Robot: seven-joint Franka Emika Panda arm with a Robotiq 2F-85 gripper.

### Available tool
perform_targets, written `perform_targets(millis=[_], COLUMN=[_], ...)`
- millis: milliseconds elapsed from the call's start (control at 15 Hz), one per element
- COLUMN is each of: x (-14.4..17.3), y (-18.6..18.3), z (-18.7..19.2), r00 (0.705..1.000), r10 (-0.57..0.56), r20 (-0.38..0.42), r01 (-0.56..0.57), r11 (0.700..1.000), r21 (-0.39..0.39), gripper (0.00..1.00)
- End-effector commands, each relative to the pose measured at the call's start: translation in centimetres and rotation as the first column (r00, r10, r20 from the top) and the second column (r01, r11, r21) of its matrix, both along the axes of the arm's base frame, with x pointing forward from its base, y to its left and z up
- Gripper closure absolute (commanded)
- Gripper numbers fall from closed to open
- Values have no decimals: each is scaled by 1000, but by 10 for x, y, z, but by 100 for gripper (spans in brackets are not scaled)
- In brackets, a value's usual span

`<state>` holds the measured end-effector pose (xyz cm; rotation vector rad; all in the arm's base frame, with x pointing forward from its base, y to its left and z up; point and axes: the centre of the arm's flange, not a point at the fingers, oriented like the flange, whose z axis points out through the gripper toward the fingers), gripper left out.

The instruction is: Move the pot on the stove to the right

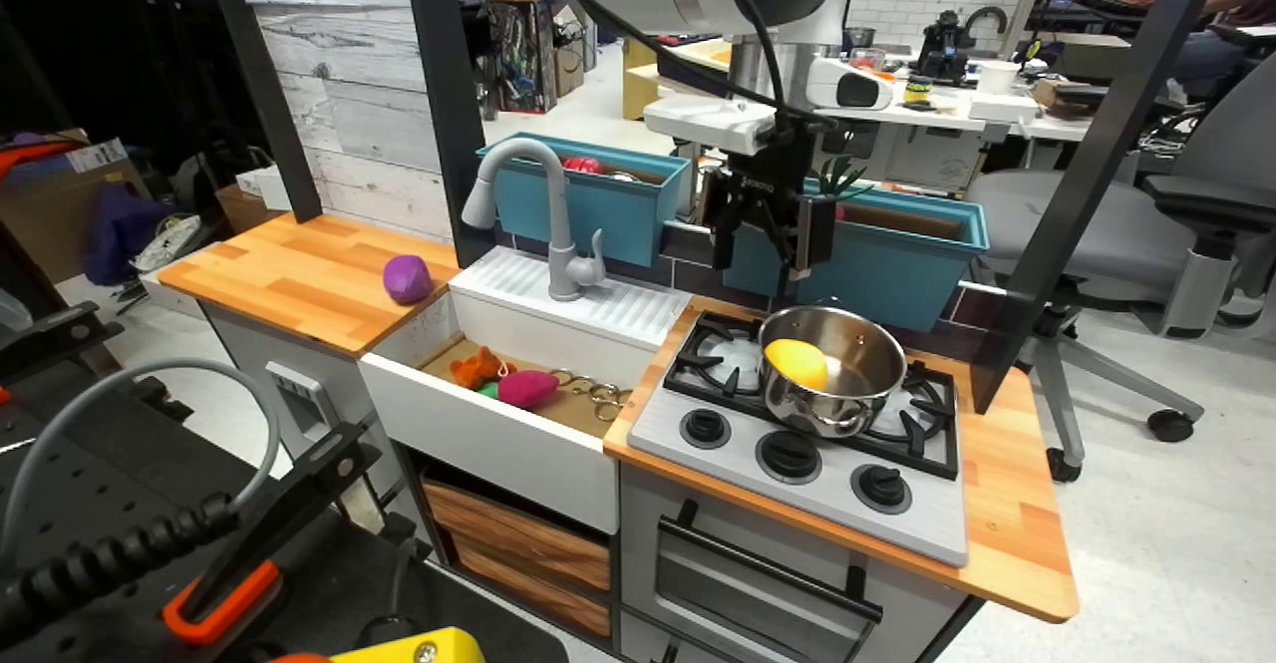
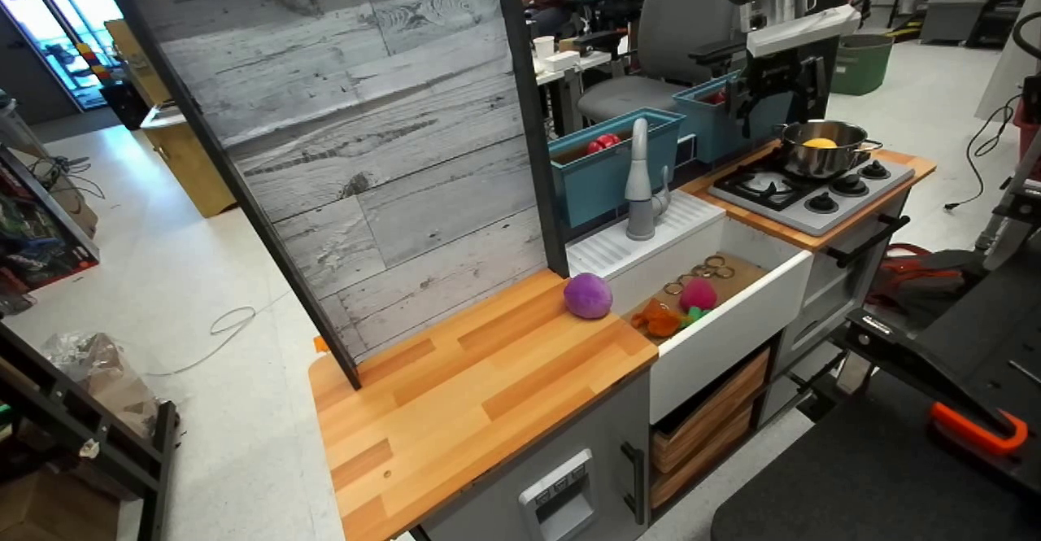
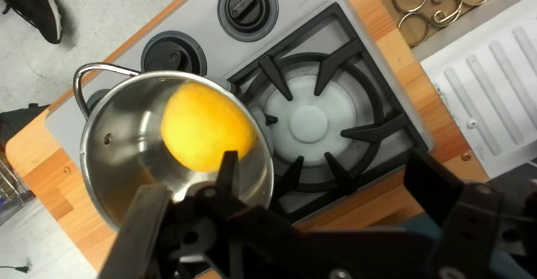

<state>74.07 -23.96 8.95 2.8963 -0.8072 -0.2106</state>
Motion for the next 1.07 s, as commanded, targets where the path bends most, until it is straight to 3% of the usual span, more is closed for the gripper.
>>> perform_targets(millis=[0,333,600,800,933,1000], x=[-68,-74,-82,-89,-97,-39], y=[33,59,86,104,114,103], z=[15,-2,-11,-8,-3,-33], r00=[996,979,967,964,966,971], r10=[80,198,254,257,256,237], r20=[-41,-45,15,68,27,35], r01=[-81,-199,-253,-259,-257,-238], r11=[997,979,967,966,962,971], r21=[-21,-41,-40,19,89,18], gripper=[0,0,0,0,0,0])
